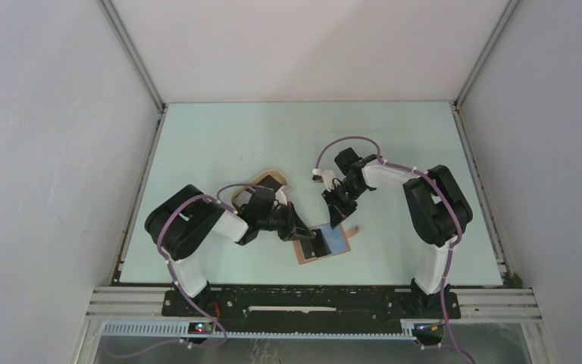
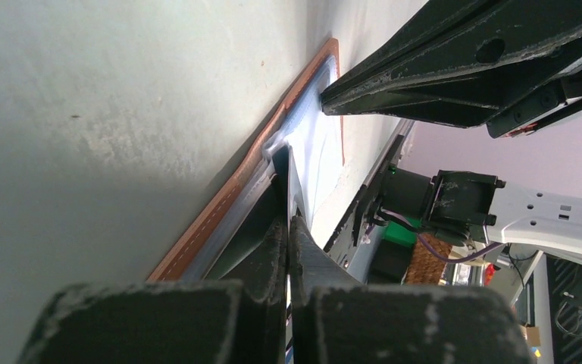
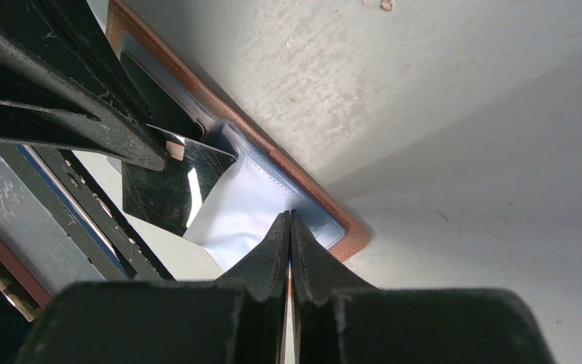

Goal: Put the credit cards into the card holder
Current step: Insert the credit card into the card holder.

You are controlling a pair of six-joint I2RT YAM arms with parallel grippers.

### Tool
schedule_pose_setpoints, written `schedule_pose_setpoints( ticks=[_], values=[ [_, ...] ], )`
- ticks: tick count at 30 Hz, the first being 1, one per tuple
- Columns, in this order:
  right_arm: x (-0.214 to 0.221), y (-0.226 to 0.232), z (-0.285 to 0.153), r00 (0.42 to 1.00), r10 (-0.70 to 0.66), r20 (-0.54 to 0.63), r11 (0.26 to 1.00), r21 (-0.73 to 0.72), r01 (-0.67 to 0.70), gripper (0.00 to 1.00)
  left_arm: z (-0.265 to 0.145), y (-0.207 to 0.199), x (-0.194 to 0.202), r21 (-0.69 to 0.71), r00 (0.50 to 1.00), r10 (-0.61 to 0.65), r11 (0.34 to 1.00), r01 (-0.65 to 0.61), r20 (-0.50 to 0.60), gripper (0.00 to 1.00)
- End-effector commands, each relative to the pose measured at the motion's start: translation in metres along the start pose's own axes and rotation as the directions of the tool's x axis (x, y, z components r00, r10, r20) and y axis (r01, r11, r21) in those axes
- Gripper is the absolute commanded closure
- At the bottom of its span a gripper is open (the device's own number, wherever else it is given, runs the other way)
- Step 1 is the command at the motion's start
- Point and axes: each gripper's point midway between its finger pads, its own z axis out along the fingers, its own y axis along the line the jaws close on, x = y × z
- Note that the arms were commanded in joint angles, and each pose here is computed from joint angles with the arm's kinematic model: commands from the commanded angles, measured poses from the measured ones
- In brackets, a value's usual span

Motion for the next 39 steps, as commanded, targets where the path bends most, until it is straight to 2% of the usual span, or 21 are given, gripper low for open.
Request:
schedule_pose_setpoints(
  ticks=[1, 16, 39],
  values=[
    [0.000, -0.020, 0.004, 1.000, -0.003, -0.019, 0.996, 0.085, 0.004, 0.93, -0.005, 0.007, 0.014, -0.030, 0.998, -0.052, 0.998, 0.051, -0.043, 1.00],
    [-0.004, -0.017, 0.000, 1.000, -0.013, -0.003, 0.996, 0.092, 0.013, 0.92, -0.004, 0.020, 0.015, -0.159, 0.991, -0.105, 0.983, 0.091, -0.084, 0.99],
    [-0.002, -0.021, 0.002, 1.000, -0.011, -0.016, 0.993, 0.119, 0.013, 0.92, 0.000, 0.016, 0.012, -0.144, 0.987, -0.149, 0.980, 0.139, -0.056, 0.99]
  ],
)
